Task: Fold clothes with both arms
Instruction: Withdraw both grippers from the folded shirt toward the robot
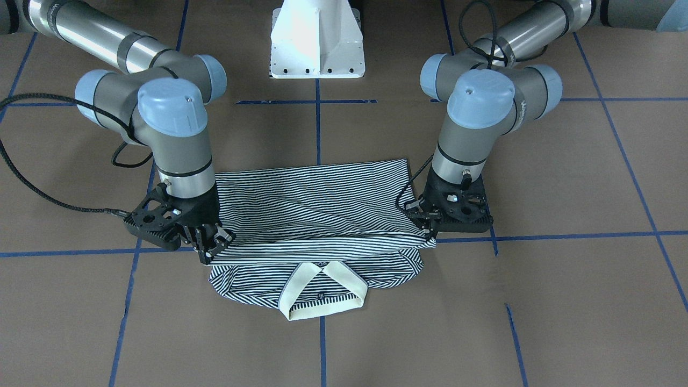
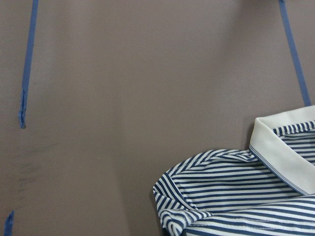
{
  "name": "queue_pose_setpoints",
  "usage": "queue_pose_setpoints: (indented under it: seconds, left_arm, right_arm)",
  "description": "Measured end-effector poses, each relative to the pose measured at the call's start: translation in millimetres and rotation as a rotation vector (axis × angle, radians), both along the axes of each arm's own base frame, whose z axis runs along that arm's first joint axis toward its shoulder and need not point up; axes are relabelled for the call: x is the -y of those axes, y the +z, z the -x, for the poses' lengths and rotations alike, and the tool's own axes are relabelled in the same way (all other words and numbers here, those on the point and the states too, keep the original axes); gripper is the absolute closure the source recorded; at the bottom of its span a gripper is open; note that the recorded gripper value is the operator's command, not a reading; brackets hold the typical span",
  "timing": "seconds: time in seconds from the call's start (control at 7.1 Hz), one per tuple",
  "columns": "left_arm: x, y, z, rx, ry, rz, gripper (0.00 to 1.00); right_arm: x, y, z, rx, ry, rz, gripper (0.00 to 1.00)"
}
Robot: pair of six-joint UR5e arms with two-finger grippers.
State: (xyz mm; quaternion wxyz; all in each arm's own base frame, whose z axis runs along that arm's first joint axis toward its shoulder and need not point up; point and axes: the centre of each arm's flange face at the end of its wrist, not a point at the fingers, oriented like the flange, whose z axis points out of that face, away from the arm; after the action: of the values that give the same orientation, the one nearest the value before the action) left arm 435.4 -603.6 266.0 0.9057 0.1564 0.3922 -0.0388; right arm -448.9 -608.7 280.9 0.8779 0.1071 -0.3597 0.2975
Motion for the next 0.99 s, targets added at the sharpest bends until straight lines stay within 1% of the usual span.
queue_pose_setpoints:
  seconds: [0.14,0.28,0.42,0.56,0.7,0.84,0.99]
  left_arm:
    - [14.4,12.9,-11.5,0.01,-0.008,0.002,1.0]
    - [24.5,22.4,-20.8,0.024,-0.01,0.005,1.0]
    - [29.2,28.5,-26.6,0.031,-0.007,0.003,1.0]
    - [30.6,31.0,-29.3,0.032,-0.003,-0.002,0.06]
    - [30.7,32.3,-29.9,0.034,0.003,-0.009,0.0]
    - [29.1,32.4,-28.5,0.037,0.017,-0.027,0.0]
    - [22.7,32.3,-22.4,0.034,0.032,-0.052,0.0]
  right_arm:
    - [14.3,18.1,13.1,-0.007,0.002,0.003,1.0]
    - [21.2,31.9,21.6,-0.013,0.0,0.005,1.0]
    - [23.1,40.8,27.5,-0.019,-0.005,0.008,0.91]
    - [21.6,44.6,32.7,-0.023,-0.012,0.008,0.01]
    - [18.4,46.3,37.7,-0.033,-0.031,-0.003,0.0]
    - [15.6,46.5,40.7,-0.055,-0.072,-0.036,0.0]
    - [16.1,43.1,35.3,-0.07,-0.118,-0.079,0.0]
